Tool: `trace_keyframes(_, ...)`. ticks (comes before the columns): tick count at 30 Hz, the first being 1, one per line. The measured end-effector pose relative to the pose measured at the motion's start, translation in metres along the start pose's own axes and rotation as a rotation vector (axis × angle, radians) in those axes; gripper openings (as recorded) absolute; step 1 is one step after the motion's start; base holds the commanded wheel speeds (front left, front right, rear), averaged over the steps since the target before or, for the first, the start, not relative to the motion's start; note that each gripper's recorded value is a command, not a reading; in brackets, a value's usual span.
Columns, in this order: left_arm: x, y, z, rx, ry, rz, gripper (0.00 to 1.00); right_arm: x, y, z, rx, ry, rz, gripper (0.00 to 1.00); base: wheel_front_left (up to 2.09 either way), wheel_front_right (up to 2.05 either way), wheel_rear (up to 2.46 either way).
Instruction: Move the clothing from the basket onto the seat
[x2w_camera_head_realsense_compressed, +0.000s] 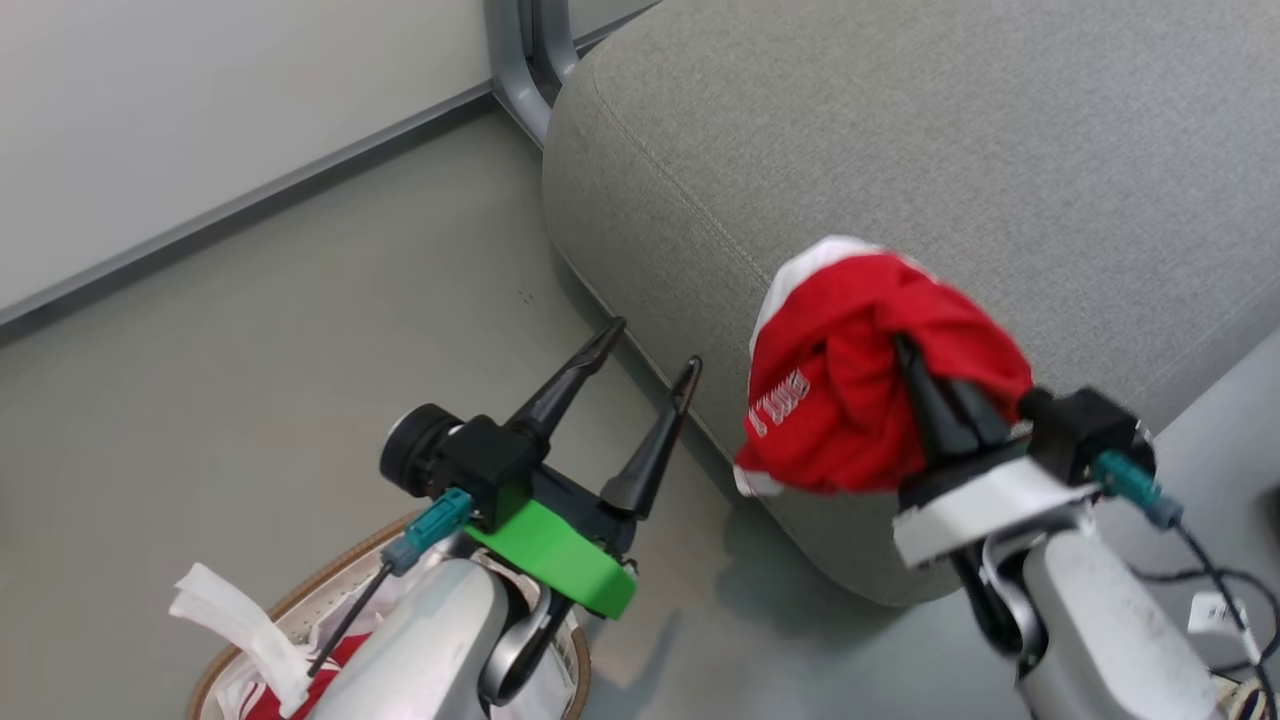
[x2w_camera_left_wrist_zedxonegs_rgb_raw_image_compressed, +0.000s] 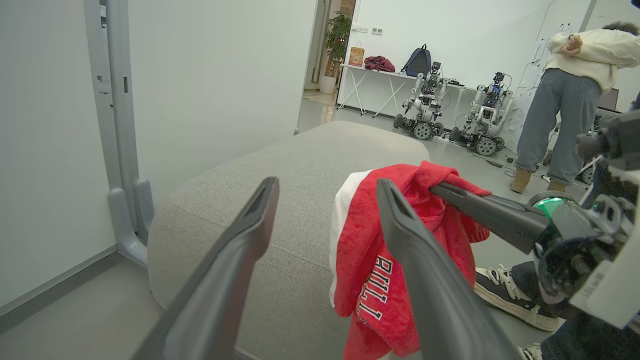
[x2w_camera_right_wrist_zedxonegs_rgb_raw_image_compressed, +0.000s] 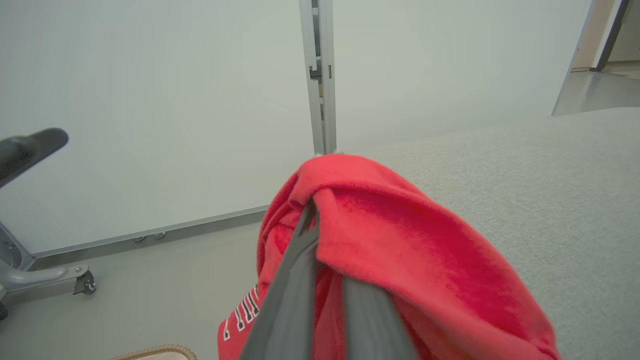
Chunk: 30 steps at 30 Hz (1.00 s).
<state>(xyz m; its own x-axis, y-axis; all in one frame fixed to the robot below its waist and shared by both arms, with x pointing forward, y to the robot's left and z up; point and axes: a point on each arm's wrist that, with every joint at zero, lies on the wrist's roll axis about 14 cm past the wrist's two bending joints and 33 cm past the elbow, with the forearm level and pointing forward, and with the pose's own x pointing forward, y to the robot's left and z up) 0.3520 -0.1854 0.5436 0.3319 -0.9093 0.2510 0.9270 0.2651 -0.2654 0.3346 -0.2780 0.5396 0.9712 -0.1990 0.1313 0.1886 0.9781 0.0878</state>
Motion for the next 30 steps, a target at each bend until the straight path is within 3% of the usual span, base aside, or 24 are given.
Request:
trace_keyframes(4,-0.008,0.021,-0.010,0.000,0.020,0.039,1.00,0.028,-0.015,0.020,-0.074,-0.039,0.006,0.00,0.00,0.00,0.00)
trace_keyframes(11,-0.020,0.044,-0.027,-0.002,0.048,0.051,1.00,0.076,-0.070,0.043,-0.214,-0.050,-0.073,0.00,0.00,0.00,0.00)
trace_keyframes(19,-0.037,0.094,-0.045,-0.006,0.067,0.107,1.00,0.128,-0.130,0.042,-0.278,-0.016,-0.227,0.00,0.00,0.00,0.00)
trace_keyframes(30,-0.068,0.168,-0.065,-0.011,0.058,0.226,1.00,0.190,-0.172,0.016,-0.310,0.018,-0.354,0.00,0.00,0.00,0.00)
